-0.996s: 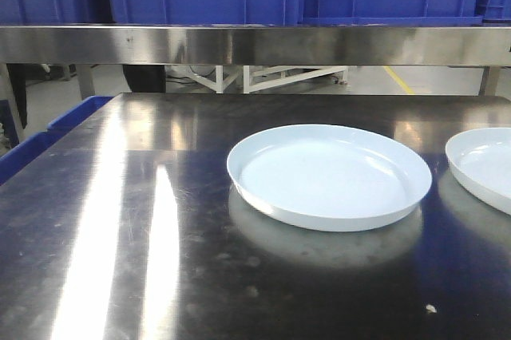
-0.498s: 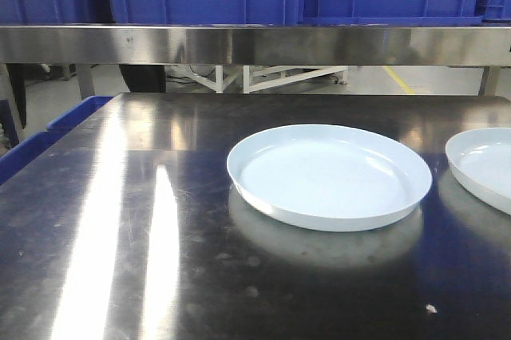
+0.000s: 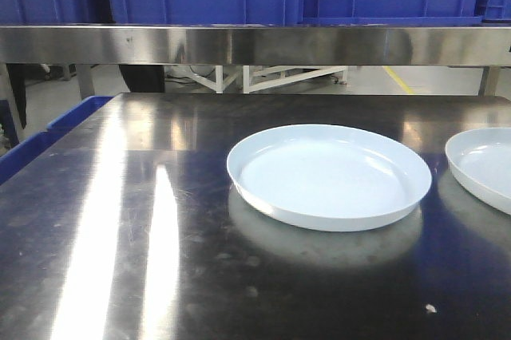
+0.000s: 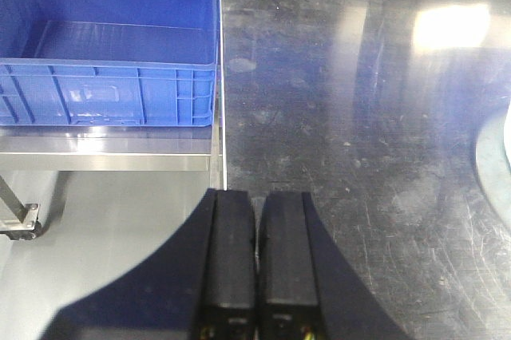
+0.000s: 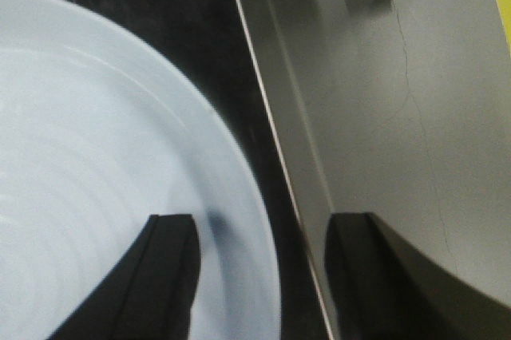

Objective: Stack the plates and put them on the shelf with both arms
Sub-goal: 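Grasp the other white plate's rim with the right gripper and lift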

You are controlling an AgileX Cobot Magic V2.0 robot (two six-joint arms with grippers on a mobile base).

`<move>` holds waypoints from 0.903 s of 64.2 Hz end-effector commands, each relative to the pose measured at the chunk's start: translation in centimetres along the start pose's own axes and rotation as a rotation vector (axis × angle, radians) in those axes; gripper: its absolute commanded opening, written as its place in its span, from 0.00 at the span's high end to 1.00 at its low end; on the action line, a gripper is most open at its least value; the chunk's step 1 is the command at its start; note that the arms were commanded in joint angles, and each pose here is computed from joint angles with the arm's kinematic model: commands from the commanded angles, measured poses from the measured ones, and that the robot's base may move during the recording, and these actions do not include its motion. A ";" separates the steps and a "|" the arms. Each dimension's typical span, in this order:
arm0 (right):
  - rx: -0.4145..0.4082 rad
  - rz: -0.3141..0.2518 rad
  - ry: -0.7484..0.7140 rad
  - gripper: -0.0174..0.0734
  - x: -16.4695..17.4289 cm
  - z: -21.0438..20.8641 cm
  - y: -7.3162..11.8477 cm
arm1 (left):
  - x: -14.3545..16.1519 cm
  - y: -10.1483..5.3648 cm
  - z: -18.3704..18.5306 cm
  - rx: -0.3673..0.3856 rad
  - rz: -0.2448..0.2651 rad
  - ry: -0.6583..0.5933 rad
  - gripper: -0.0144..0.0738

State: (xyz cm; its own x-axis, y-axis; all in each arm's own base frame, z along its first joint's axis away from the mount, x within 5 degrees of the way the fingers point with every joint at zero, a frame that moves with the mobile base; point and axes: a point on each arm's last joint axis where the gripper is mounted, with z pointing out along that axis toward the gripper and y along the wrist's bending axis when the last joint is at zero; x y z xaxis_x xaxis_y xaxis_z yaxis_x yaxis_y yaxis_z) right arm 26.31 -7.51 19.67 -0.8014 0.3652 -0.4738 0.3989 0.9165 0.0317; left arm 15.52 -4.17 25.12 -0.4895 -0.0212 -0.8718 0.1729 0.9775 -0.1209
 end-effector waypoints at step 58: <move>-0.157 -0.006 -0.508 0.79 -5.6 -14.1 2.5 | -1.6 -0.4 -0.4 0.035 -0.013 -0.109 0.73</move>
State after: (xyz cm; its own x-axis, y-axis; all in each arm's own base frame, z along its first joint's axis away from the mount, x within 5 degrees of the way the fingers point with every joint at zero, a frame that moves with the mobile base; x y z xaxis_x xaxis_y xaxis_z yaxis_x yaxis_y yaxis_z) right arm 25.59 -6.15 31.97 -0.5764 0.2859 -0.7656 0.3434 0.9348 0.0906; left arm 15.53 -4.17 25.13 -0.4882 -0.0215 -0.8724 0.1734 0.9774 -0.1212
